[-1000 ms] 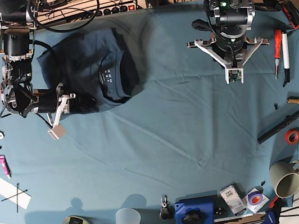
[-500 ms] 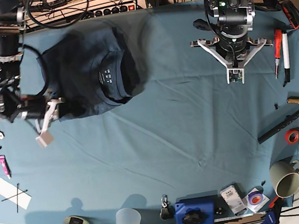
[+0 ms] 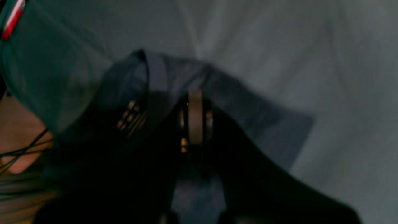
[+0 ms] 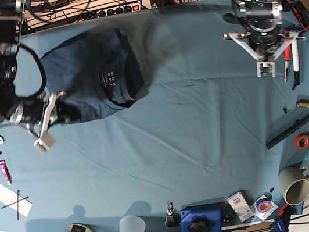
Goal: Fold the T-shirt properly
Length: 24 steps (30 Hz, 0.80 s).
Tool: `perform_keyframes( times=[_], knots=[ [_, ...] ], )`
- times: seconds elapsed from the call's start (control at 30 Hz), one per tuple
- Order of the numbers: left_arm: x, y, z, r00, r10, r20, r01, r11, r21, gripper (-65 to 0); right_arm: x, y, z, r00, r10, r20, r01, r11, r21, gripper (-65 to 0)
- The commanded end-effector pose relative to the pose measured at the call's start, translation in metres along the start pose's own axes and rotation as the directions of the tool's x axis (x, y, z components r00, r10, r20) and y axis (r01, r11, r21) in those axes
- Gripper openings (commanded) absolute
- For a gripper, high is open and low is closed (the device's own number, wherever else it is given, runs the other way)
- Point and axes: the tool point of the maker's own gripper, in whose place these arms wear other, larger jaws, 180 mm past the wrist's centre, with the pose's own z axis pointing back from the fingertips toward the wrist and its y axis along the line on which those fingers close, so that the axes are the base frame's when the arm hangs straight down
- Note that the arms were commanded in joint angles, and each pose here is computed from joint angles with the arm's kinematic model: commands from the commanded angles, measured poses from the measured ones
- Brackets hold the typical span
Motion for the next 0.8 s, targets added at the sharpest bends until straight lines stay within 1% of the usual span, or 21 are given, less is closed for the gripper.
perform_keyframes(
  times=[0.0, 0.1, 0.13, 0.3, 0.4, 0.5, 0.6, 0.67, 0.77],
  knots=[
    [0.005, 0.004, 0.003, 1.0, 0.01, 0.027, -0.01, 1.0, -0.009, -65.0, 0.01, 0.004, 0.009, 0.999, 0.034, 0.04, -0.034, 0.999, -0.007, -65.0],
    [0.0, -0.001, 0.003, 0.998, 0.063, 0.011, -0.061, 0.994, -0.092, -65.0, -0.008, 0.022, 0.012, 0.999, 0.04, 0.025, -0.04, 0.999, 0.0, -65.0],
    [-0.003, 0.0, 0.003, 0.997, 0.071, 0.002, -0.07, 0.992, -0.101, -65.0, -0.013, 0.029, 0.013, 0.999, 0.036, 0.025, -0.036, 0.999, 0.002, -65.0],
    [-0.028, 0.013, 0.006, 0.992, 0.093, -0.083, -0.099, 0.992, -0.076, -65.0, -0.047, 0.056, 0.023, 1.0, -0.023, 0.022, 0.023, 1.0, -0.005, -65.0],
    [-0.044, 0.012, 0.009, 0.988, 0.09, -0.127, -0.101, 0.991, -0.088, -65.0, -0.066, 0.072, 0.031, 0.999, -0.052, 0.003, 0.052, 0.999, -0.01, -65.0],
    [-0.064, 0.007, 0.015, 0.979, 0.08, -0.189, -0.102, 0.989, -0.109, -65.0, -0.086, 0.084, 0.038, 0.997, -0.067, -0.045, 0.066, 0.998, -0.008, -65.0],
    [-0.086, 0.0, 0.022, 0.964, 0.072, -0.254, -0.109, 0.985, -0.135, -65.0, -0.112, 0.096, 0.042, 0.988, -0.106, -0.111, 0.107, 0.994, 0.001, -65.0],
    [-0.101, -0.006, 0.029, 0.954, 0.068, -0.294, -0.119, 0.98, -0.158, -65.0, -0.133, 0.102, 0.046, 0.976, -0.134, -0.169, 0.136, 0.991, -0.004, -65.0],
    [-0.122, -0.015, 0.04, 0.935, 0.056, -0.35, -0.133, 0.971, -0.2, -65.0, -0.164, 0.11, 0.054, 0.951, -0.168, -0.261, 0.167, 0.986, -0.026, -65.0]
  ],
)
